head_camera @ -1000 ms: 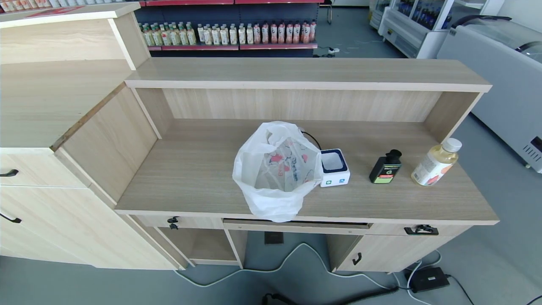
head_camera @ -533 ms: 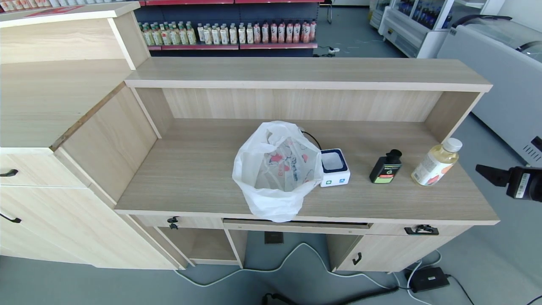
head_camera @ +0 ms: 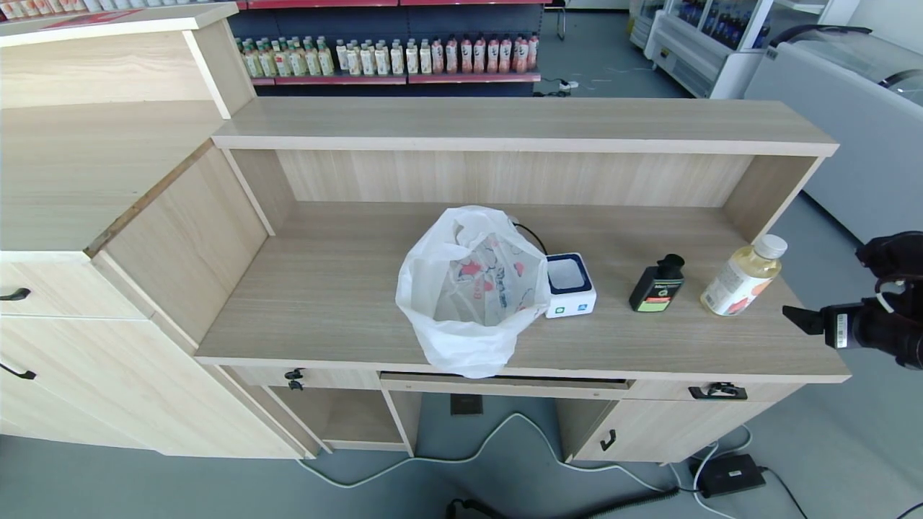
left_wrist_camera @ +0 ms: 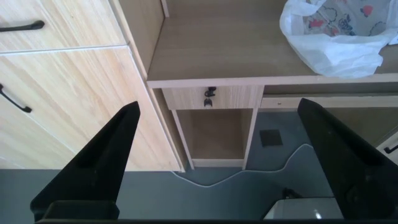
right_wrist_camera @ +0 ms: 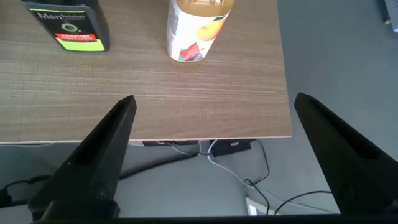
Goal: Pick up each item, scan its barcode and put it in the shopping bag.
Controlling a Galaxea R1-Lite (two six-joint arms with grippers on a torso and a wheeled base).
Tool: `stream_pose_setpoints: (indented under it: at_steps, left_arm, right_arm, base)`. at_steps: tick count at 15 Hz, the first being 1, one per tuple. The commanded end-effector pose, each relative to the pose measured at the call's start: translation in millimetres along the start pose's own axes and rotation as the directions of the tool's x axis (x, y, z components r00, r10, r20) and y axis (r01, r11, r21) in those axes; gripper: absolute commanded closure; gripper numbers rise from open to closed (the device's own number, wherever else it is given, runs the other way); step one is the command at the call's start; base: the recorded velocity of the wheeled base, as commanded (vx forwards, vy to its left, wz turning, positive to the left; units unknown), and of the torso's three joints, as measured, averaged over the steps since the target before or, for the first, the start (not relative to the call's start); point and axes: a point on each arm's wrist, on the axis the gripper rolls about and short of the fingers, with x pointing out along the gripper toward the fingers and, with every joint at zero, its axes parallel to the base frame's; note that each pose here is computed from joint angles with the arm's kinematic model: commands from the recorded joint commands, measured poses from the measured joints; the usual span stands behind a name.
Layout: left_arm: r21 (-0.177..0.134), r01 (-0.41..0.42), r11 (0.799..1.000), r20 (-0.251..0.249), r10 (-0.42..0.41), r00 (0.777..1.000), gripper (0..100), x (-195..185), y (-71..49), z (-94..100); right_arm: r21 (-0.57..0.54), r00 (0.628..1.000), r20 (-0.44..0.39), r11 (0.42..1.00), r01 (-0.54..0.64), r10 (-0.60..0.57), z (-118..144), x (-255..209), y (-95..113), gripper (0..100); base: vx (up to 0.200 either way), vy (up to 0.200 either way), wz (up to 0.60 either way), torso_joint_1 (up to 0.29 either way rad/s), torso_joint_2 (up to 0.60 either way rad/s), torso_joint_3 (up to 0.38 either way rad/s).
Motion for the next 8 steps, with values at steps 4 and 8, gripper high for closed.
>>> stream_pose_setpoints:
  at_steps: [4,8]
  left_arm:
    - [0.000,0.000,1.000,0.001,0.000,1.000,0,0.0,0.0,0.0]
    - [0.000,0.000,1.000,0.001,0.000,1.000,0,0.0,0.0,0.0]
  right_arm:
    - [-0.018,0.996,0.019,0.996,-0.082,0.083,-15.1,33.2,10.6,0]
    - [-0.102,0.989,0.098,0.989,-0.102,0.113,-7.9,53.9,22.5,0]
  base:
    - [0.000,0.000,0.00,0.000,0.00,0.000]
    - [0.000,0.000,0.00,0.000,0.00,0.000]
